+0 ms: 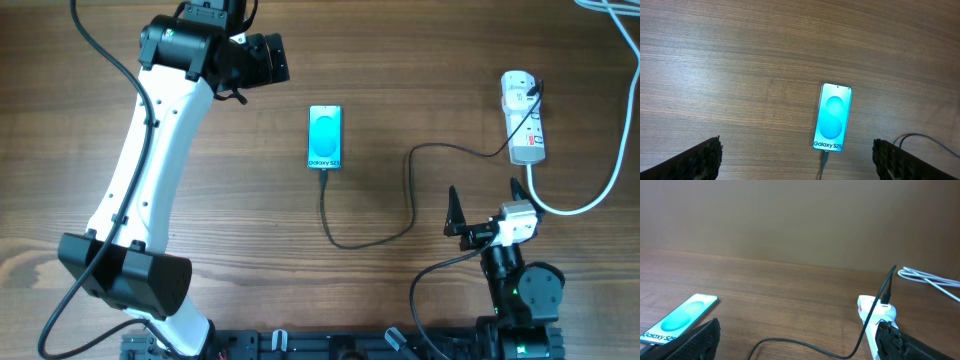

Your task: Plug charger to phone and switch on socket

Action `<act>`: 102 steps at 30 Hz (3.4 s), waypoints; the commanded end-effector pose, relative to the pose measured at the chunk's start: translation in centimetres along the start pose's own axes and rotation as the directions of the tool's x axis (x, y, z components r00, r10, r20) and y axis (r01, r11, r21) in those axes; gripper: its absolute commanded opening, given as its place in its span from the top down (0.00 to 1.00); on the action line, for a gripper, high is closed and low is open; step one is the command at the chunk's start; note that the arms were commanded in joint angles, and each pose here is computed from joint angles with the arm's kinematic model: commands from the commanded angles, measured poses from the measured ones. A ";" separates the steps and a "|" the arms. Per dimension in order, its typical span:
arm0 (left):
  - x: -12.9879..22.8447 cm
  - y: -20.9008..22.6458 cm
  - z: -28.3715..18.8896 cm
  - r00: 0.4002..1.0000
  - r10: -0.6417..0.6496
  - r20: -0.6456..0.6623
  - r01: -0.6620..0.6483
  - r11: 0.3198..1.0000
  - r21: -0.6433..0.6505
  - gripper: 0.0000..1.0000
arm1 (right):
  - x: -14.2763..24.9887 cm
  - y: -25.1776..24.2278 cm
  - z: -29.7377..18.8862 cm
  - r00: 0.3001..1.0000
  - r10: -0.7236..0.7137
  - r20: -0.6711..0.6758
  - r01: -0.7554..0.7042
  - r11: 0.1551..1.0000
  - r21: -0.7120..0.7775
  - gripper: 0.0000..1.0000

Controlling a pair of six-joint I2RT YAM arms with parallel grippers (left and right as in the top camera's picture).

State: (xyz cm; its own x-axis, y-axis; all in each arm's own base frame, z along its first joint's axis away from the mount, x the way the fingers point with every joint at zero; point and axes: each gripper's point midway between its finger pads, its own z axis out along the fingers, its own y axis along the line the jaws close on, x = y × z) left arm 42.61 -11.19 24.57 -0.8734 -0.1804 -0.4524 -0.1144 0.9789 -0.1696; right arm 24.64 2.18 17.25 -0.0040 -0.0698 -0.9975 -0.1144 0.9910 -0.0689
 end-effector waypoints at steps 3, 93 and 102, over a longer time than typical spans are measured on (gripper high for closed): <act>0.1 0.2 0.4 1.000 -0.007 -0.006 0.007 1.000 -0.016 0.00 | -0.2 -0.4 -0.1 1.000 -0.010 0.012 0.009 1.000 0.022 0.00; 18.1 11.8 -4.1 0.851 0.095 0.516 -0.141 0.989 0.050 0.00 | -0.2 -0.4 -0.1 1.000 -0.010 0.012 0.009 1.000 0.022 0.00; 18.4 12.0 -4.2 0.771 0.078 0.631 -0.153 0.986 0.066 0.00 | -0.2 -0.4 -0.1 1.000 -0.010 0.012 0.009 1.000 0.022 0.00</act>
State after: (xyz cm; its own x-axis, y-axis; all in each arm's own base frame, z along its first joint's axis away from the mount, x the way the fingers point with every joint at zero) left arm 23.32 -2.22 18.77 -0.4086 -0.1418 -0.9016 0.0299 0.9852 -0.1685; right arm 24.63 2.18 17.30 -0.0017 -0.0698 -0.9976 -0.1142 0.9910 -0.0691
